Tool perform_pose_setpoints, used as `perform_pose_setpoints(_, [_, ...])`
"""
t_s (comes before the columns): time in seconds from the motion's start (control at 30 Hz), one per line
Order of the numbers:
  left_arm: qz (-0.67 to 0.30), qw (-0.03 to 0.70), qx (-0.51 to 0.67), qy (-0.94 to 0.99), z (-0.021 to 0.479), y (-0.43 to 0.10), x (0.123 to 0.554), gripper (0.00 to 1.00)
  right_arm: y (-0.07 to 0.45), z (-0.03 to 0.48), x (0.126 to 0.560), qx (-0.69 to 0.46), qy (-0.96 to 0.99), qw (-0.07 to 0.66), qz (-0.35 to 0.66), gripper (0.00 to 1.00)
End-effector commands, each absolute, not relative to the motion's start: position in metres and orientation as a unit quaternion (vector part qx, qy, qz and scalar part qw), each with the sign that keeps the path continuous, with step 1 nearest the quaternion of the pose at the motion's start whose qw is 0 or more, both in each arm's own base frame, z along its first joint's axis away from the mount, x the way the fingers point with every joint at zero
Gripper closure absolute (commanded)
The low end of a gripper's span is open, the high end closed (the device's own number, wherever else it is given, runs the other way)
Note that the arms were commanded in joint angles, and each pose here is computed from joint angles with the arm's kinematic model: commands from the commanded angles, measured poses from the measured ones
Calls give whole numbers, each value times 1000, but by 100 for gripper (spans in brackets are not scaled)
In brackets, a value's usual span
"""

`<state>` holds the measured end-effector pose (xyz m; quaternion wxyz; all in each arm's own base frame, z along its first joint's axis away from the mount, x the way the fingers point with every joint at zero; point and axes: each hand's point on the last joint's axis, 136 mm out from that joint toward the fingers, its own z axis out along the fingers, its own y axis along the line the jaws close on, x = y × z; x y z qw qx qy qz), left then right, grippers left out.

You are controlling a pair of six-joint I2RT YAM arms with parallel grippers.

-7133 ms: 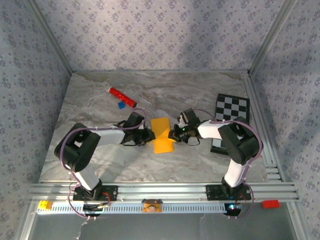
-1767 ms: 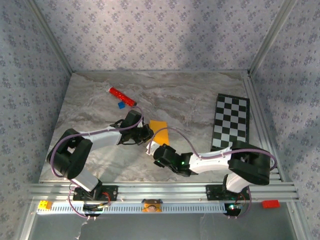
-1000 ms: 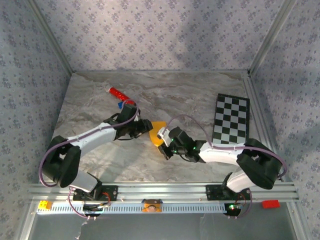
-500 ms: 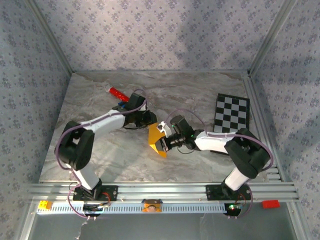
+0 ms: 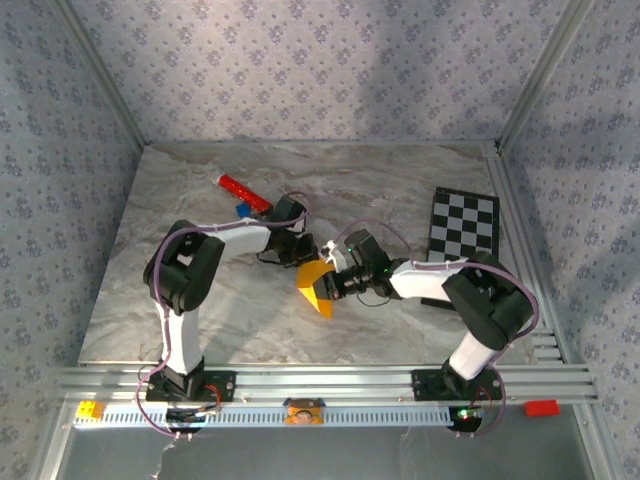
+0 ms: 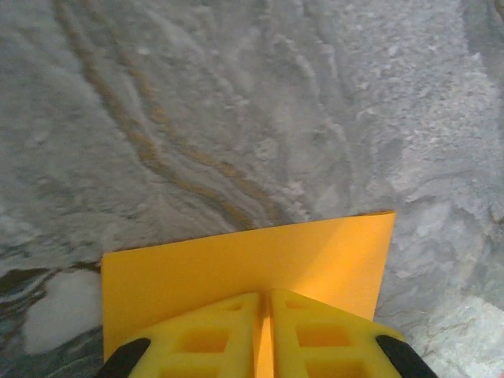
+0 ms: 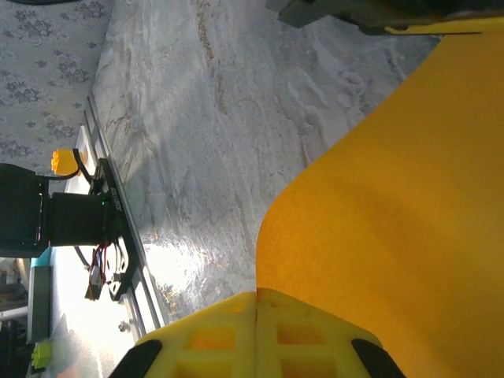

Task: Fold a paper plane with a square sheet of paper (pick it up from the middle)
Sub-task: Third fold the triangle at the center of the table.

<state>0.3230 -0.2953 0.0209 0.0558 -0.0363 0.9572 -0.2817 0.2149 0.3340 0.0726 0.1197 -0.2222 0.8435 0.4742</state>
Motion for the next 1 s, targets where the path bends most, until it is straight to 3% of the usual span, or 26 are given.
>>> perform_pose_setpoints(0.0, [-256, 39, -28, 966, 3, -292, 311, 88, 328, 63, 213, -210, 850, 101, 472, 100])
perform_pose_setpoints(0.97, [-239, 44, -35, 969, 3, -284, 308, 88, 298, 37, 243, -209, 900, 122, 363, 100])
